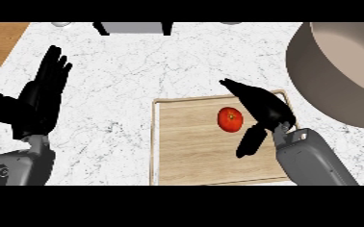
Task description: Pick the tomato from the tray and place it in the pot
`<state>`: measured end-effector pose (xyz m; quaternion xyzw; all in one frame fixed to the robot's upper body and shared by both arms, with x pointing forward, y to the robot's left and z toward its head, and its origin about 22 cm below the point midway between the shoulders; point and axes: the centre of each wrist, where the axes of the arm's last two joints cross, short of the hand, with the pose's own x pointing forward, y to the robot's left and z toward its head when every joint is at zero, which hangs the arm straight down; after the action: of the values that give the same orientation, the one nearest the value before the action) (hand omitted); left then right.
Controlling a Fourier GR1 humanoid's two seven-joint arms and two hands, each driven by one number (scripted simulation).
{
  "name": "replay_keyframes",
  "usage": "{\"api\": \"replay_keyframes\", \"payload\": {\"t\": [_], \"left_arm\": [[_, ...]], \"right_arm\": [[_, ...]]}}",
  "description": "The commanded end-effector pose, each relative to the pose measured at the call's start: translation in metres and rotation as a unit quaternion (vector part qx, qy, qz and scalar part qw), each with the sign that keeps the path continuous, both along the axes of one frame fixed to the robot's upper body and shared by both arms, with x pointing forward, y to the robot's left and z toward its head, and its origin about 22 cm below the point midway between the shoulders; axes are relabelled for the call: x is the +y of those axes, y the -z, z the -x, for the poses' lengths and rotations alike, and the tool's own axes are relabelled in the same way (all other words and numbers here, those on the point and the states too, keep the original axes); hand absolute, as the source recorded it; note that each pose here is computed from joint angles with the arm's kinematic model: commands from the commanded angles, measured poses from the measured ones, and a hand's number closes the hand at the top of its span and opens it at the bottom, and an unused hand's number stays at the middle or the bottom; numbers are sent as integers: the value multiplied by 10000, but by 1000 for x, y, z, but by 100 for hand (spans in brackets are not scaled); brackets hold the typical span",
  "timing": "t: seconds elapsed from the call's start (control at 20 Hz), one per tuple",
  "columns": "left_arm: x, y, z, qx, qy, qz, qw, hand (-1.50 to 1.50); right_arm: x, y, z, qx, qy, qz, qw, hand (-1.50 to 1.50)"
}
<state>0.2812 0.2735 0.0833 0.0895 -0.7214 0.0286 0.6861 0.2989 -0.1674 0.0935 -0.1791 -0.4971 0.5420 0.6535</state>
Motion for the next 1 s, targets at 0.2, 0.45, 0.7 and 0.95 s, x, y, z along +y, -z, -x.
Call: {"api": "replay_keyframes", "payload": {"t": [0.2,0.45,0.7,0.95], "left_arm": [[21,-19,-8,45,17,87,10000,0],[1,-10,-6,65,48,60,9999,0],[-1,7,-8,-13,19,-75,10000,0],[-4,3,-13,-34,-39,12,10000,0]], "right_arm": [[-14,25,-9,2,-59,18,10000,-150],[7,55,-10,40,118,212,9997,-150],[3,48,-10,150,126,135,9997,-150],[13,62,-17,-301,-733,447,9959,150]]}}
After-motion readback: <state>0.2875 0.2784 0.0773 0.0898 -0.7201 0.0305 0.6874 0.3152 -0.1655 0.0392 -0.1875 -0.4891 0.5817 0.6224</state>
